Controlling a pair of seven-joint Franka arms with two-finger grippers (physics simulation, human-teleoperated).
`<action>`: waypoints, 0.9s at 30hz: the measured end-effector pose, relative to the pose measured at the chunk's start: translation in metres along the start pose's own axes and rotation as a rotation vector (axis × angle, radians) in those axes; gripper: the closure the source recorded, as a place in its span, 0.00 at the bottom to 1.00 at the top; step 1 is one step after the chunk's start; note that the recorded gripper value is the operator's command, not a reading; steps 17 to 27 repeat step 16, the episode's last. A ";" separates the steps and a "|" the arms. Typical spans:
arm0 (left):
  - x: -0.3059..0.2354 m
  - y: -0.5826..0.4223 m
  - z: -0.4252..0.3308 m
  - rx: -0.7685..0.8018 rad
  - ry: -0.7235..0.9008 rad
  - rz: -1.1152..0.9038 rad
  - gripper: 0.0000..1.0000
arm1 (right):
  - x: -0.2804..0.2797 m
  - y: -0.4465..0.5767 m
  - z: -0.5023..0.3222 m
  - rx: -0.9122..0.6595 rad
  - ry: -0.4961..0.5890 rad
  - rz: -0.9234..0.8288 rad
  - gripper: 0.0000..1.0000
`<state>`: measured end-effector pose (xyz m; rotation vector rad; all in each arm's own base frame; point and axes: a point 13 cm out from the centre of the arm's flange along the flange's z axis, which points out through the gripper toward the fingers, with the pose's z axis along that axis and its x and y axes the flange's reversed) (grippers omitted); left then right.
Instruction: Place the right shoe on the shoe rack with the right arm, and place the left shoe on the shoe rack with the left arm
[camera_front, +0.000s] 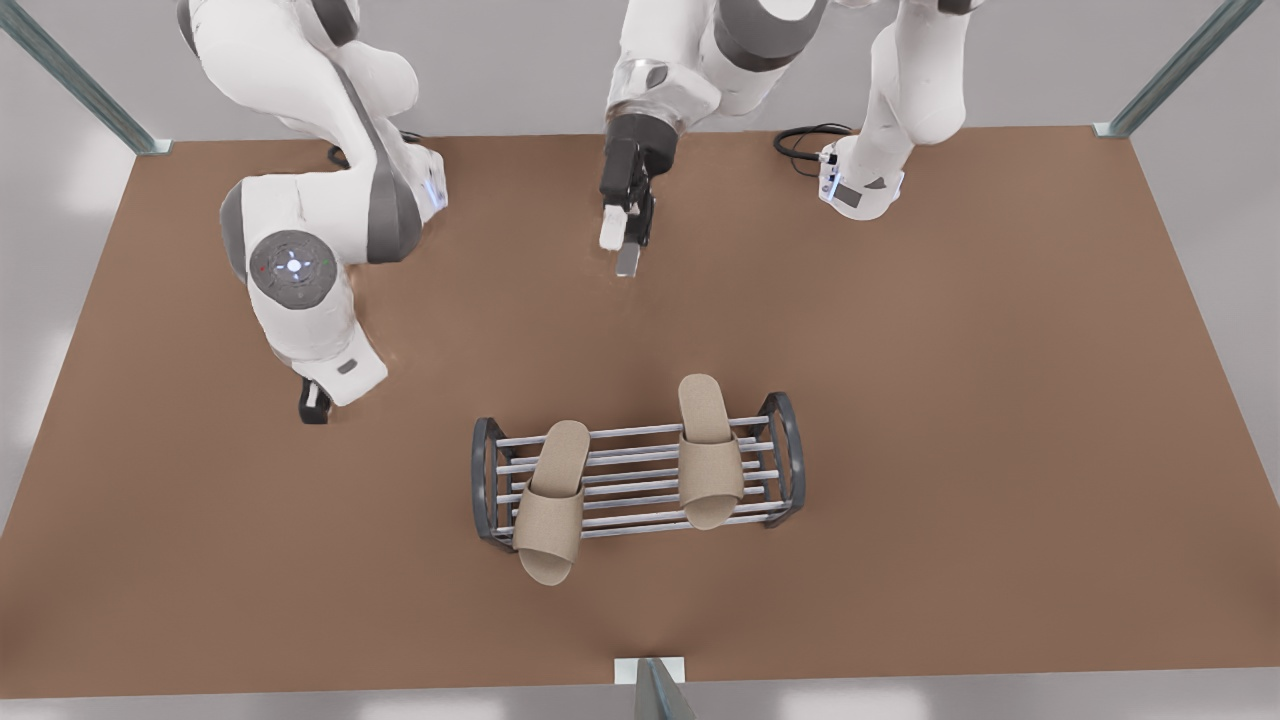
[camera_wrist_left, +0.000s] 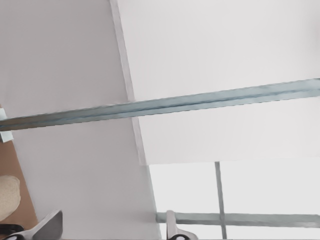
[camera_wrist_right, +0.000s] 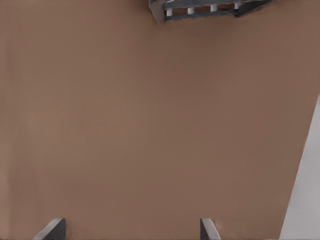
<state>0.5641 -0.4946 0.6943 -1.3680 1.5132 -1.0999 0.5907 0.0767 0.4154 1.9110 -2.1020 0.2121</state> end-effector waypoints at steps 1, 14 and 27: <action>-0.088 -0.020 0.021 -0.129 -0.163 -0.070 0.00 | 0.027 0.005 0.041 -0.075 -0.042 0.089 0.00; -0.368 0.168 -0.030 -1.262 0.219 0.541 0.00 | 0.076 0.003 -0.011 -0.104 -0.231 0.819 0.00; -0.372 0.174 -0.038 -1.279 0.312 0.647 0.00 | 0.072 0.005 -0.011 -0.116 -0.226 0.878 0.00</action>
